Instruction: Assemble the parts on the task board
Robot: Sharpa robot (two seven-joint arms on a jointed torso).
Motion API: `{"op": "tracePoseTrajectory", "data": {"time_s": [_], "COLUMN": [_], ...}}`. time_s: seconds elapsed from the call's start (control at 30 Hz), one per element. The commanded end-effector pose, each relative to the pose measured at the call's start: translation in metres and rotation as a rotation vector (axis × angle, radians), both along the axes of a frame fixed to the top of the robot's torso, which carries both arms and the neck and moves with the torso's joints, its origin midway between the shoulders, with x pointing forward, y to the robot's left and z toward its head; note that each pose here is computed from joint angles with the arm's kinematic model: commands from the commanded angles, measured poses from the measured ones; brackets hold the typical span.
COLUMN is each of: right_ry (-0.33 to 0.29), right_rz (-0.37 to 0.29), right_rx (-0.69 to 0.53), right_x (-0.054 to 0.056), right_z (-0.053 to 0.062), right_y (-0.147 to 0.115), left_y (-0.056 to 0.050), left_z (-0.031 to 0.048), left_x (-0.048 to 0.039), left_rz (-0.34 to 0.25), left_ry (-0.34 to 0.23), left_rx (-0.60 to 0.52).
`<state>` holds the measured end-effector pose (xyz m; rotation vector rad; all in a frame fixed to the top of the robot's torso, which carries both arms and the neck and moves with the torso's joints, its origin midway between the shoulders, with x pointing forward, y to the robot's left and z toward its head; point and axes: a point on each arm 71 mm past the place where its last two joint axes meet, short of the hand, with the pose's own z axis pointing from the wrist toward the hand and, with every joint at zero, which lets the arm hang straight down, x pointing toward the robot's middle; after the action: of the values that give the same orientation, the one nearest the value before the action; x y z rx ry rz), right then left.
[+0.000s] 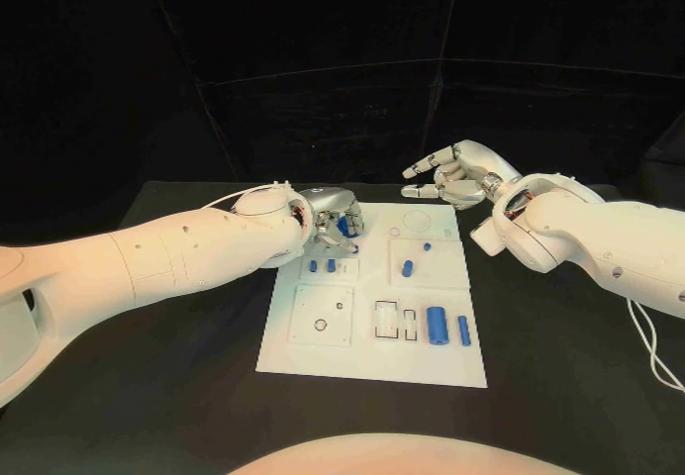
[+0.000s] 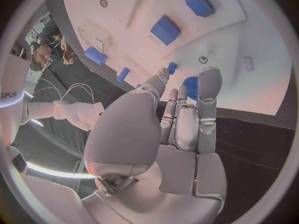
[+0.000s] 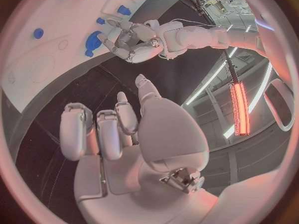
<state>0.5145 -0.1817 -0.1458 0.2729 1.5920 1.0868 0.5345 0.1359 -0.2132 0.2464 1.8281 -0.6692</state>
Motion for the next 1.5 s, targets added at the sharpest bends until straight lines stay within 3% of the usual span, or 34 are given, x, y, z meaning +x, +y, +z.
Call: {"op": "tracePoseTrajectory", "data": {"time_s": [0.03,0.67,1.2,1.5], "right_ry": [-0.001,0.000,0.000,-0.001], "right_rz": [0.007,0.010,0.010,0.010], "right_rx": [0.003,0.003,0.003,0.004], "right_x": [0.000,0.000,0.000,0.000], "right_z": [0.001,0.001,0.001,0.001], "right_y": [0.002,0.004,0.003,0.004], "left_y": [-0.005,-0.015,-0.015,-0.014], "left_z": [-0.0019,-0.0102,-0.0144,-0.0137], "left_x": [-0.0007,-0.0009,-0.0012,0.0001], "left_rz": [-0.041,-0.049,-0.041,-0.033], "left_ry": [-0.004,0.051,0.088,0.069], "left_rx": [0.042,0.111,0.153,0.148]}}
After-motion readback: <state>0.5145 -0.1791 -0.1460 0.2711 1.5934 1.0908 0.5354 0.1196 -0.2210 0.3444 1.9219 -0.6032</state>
